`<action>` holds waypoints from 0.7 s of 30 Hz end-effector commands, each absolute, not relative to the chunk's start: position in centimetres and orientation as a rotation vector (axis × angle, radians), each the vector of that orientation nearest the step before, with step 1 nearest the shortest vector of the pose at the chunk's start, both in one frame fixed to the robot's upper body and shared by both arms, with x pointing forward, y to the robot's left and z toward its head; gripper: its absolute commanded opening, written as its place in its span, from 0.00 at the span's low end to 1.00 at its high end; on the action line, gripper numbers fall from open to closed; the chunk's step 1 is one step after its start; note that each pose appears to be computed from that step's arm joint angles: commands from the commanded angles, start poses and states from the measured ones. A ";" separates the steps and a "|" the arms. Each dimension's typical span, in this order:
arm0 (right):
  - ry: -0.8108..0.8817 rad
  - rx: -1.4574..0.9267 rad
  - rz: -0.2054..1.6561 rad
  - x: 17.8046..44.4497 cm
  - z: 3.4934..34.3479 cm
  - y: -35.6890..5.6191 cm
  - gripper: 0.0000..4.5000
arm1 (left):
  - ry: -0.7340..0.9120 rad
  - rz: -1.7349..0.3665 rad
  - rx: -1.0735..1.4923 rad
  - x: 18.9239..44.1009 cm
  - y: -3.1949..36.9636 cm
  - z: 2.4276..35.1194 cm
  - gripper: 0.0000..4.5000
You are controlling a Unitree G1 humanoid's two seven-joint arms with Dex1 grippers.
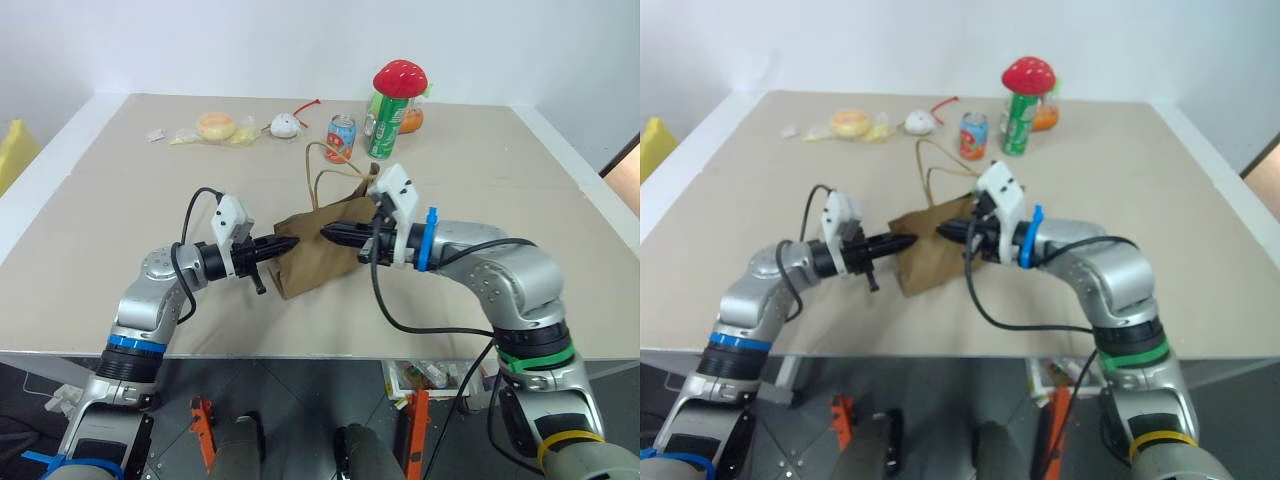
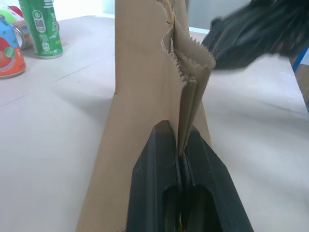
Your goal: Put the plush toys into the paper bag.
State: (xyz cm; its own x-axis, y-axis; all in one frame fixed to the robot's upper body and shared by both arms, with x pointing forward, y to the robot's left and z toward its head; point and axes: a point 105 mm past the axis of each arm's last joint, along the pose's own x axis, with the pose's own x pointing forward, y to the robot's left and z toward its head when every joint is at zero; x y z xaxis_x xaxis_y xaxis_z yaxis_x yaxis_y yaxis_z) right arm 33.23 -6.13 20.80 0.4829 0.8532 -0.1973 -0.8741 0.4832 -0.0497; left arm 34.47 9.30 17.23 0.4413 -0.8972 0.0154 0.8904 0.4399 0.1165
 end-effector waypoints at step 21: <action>0.050 -0.148 0.896 28.7 26.7 -18.6 0.00 | -0.064 -1.590 0.233 34.6 12.6 19.3 0.01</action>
